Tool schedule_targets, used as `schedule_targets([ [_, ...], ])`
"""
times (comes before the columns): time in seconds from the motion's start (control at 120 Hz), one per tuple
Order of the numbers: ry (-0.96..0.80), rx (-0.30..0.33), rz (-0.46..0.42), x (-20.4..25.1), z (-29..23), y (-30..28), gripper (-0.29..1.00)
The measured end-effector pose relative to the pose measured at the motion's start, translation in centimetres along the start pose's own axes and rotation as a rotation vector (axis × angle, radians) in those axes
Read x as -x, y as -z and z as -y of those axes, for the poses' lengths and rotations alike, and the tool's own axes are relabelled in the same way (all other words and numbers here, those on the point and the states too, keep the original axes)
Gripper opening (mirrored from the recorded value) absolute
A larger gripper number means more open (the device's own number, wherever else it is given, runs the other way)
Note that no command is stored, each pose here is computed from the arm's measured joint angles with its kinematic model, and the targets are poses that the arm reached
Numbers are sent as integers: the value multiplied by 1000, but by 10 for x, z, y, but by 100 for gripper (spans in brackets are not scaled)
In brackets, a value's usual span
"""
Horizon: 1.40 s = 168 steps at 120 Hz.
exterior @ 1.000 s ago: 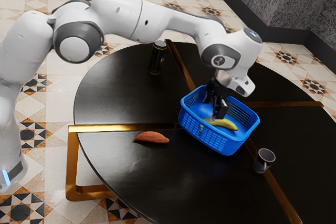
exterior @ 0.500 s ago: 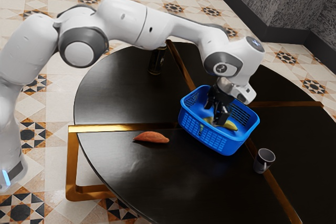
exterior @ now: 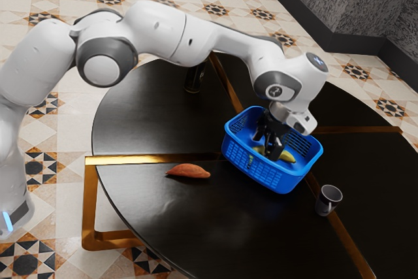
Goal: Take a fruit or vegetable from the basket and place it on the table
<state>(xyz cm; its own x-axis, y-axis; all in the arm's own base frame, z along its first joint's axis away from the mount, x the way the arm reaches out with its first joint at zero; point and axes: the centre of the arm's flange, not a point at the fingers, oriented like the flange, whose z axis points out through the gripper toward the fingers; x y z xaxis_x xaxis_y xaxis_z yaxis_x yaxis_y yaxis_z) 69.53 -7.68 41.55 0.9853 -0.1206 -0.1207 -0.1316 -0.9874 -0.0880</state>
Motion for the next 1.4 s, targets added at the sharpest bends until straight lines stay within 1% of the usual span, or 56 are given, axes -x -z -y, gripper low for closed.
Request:
schedule_targets([
  [0.133,-1,1,6,-1,-1,-5,69],
  [0.208,-1,2,8,-2,-1,-6,65],
  [0.283,-1,2,8,-2,-1,-6,57],
  [0.525,0,1,8,-2,-1,-6,25],
  [0.6,1,0,8,-2,-1,-6,20],
  [0.683,3,-1,8,-2,-1,-7,18],
  [0.75,5,-2,9,-2,-1,-7,19],
  [0.942,3,-15,3,-2,-1,-4,13],
  [1.025,-6,-21,-17,-3,-5,6,11],
  [1.4,-36,-50,-76,-4,-20,41,11],
])
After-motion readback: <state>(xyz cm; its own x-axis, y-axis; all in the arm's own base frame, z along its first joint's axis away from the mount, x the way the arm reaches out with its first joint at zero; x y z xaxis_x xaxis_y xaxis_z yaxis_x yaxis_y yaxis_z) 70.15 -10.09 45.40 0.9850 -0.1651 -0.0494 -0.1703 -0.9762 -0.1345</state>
